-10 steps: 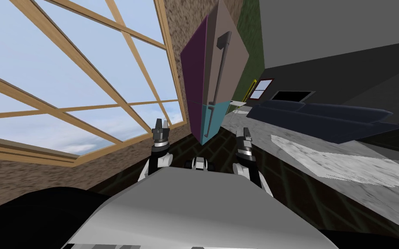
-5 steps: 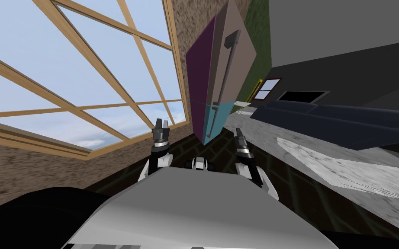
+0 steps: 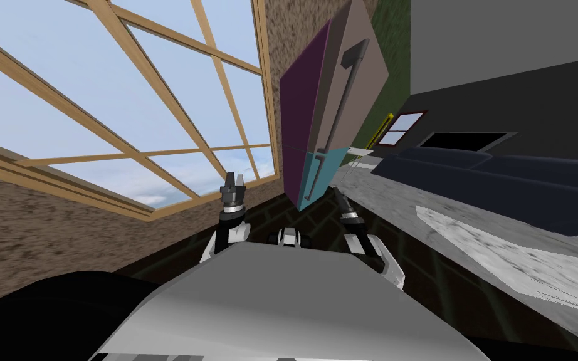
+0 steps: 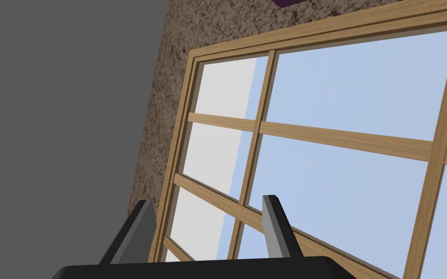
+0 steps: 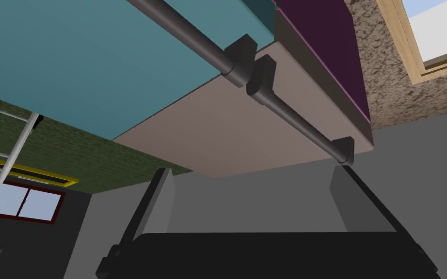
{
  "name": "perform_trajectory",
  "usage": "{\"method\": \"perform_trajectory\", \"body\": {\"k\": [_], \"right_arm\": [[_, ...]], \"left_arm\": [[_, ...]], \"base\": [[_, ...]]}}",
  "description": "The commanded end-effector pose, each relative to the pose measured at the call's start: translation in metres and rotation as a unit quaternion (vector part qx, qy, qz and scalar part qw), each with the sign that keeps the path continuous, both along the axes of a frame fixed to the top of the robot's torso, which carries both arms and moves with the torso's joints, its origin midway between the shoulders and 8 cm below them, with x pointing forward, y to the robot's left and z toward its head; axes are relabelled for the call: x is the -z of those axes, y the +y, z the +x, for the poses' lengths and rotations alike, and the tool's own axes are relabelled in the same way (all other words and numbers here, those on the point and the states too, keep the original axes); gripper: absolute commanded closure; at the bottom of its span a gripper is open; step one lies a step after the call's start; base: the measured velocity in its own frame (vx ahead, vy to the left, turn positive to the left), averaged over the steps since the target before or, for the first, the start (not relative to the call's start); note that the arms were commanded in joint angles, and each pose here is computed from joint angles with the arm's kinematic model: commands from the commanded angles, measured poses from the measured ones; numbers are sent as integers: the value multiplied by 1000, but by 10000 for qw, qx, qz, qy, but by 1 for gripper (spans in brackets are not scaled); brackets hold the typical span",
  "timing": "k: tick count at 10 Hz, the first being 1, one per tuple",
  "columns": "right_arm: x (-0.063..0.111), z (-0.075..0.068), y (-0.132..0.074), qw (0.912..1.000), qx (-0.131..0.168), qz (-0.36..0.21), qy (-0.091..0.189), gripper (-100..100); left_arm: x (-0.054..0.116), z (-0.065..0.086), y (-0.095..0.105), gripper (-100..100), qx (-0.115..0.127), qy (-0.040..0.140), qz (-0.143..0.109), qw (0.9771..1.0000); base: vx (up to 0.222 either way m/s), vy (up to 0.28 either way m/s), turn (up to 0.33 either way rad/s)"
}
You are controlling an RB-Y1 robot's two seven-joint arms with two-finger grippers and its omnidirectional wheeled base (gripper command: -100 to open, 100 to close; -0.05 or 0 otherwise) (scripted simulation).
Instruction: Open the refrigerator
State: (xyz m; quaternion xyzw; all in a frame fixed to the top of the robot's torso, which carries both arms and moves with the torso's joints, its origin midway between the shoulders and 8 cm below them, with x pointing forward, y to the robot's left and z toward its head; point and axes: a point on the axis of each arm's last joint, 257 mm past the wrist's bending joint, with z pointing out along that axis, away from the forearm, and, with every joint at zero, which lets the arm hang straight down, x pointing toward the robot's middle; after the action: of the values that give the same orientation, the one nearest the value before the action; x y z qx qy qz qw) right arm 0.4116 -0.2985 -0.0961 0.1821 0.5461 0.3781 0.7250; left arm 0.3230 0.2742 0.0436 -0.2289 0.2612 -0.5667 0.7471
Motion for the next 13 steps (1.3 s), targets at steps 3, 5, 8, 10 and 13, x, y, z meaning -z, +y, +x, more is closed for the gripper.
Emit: {"method": "perform_trajectory", "body": {"k": [3, 5, 8, 10, 13], "right_arm": [[26, 21, -19, 9919, 166, -1204, 376, -100], [40, 33, -35, 9797, 294, -1902, 567, -100], [51, 45, -57, 9603, 446, -2649, 749, -100], [60, 57, -84, 9357, 644, -3345, 921, -100], [63, 68, -116, 9030, 866, -4069, 1076, -100]], "left_arm": [[0, 0, 0, 0, 0, 0, 0, 10000], [0, 0, 0, 0, 0, 0, 0, 10000], [0, 0, 0, 0, -1, 1, 0, 10000], [0, 0, 0, 0, 0, 0, 0, 10000], [0, 0, 0, 0, 0, 0, 1, 10000]], "base": [[0, 65, 104], [-5, 58, 105], [4, 60, 95], [6, 72, 143], [5, 56, 100]]}}
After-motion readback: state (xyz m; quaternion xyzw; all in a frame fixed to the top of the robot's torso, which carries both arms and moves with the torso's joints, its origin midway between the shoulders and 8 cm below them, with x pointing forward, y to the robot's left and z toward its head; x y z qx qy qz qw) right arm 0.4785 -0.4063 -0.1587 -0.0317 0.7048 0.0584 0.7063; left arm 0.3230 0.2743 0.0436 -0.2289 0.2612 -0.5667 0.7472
